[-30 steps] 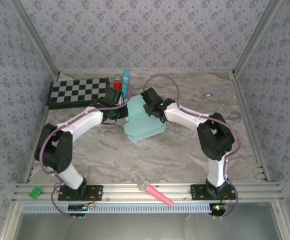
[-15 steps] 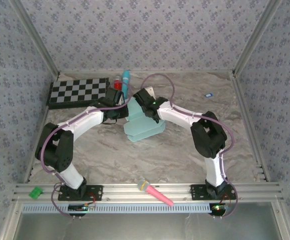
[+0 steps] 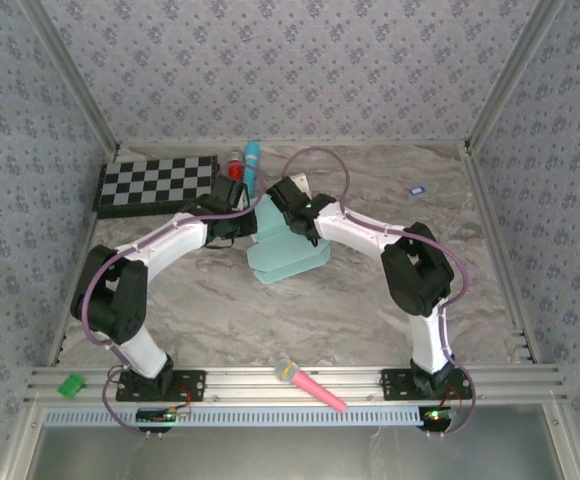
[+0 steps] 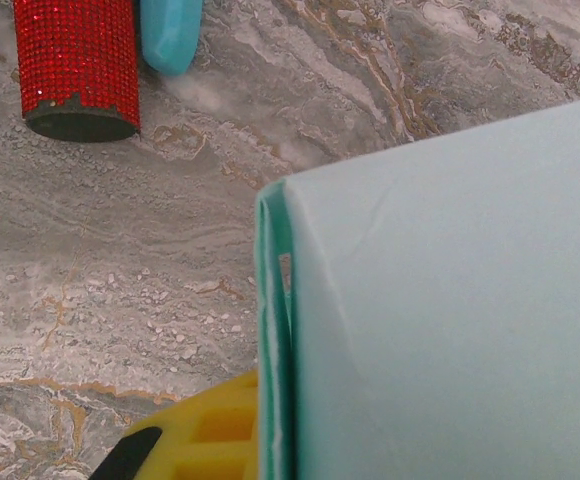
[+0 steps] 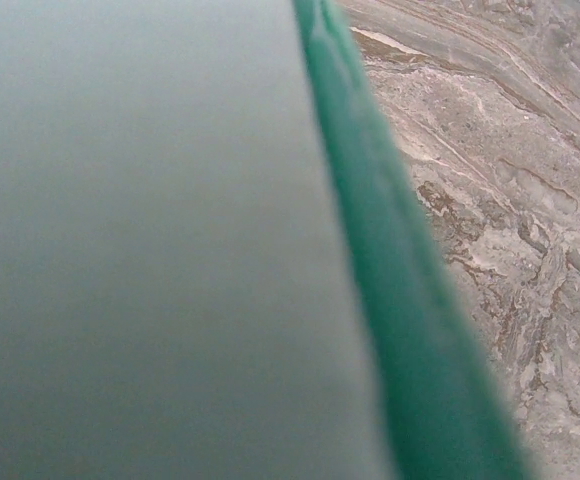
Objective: Fold the paper box
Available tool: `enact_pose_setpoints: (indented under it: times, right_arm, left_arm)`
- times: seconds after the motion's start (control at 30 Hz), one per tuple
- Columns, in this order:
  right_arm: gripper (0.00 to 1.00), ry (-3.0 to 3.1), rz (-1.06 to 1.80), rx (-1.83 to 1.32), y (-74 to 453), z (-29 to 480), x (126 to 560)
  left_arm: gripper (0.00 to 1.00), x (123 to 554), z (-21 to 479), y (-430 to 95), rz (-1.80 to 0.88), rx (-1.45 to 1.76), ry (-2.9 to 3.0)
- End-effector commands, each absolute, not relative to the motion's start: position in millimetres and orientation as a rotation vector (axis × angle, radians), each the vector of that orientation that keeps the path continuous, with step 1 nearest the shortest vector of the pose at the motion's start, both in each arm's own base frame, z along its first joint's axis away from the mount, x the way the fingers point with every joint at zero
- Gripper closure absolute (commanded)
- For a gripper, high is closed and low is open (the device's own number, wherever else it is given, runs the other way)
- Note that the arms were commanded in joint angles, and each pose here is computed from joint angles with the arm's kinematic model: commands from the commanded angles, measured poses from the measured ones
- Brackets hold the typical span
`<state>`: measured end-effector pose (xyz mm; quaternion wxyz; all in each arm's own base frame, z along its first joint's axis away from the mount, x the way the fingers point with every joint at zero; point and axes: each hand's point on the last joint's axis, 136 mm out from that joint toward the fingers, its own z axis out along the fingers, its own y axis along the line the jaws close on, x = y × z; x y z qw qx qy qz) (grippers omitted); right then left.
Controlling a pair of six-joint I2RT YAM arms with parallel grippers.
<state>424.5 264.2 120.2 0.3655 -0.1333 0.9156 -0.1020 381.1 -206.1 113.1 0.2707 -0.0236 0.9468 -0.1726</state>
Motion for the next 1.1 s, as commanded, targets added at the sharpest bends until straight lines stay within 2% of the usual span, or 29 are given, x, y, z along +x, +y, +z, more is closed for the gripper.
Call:
enact_pose_setpoints:
  times: [0.0,0.17,0.7,1.07]
  right_arm:
    - [0.78,2.333,-0.289,-0.351,250.8,132.1,425.1]
    - [0.69,2.31,-0.245,-0.367,258.9,141.6,424.4]
    - [0.55,2.252,-0.091,-0.37,271.4,170.8,422.8]
    - [0.59,2.25,-0.086,-0.34,267.3,173.5,433.7]
  left_arm:
    - [1.0,382.9,126.4,-208.5,-0.475,-0.055,2.545]
    - [1.0,383.2,125.8,-208.8,-0.474,-0.055,2.547]
    - [1.0,384.3,116.0,-208.3,-0.457,-0.068,2.577]
    - [1.0,384.4,114.2,-209.8,-0.466,-0.072,2.58]
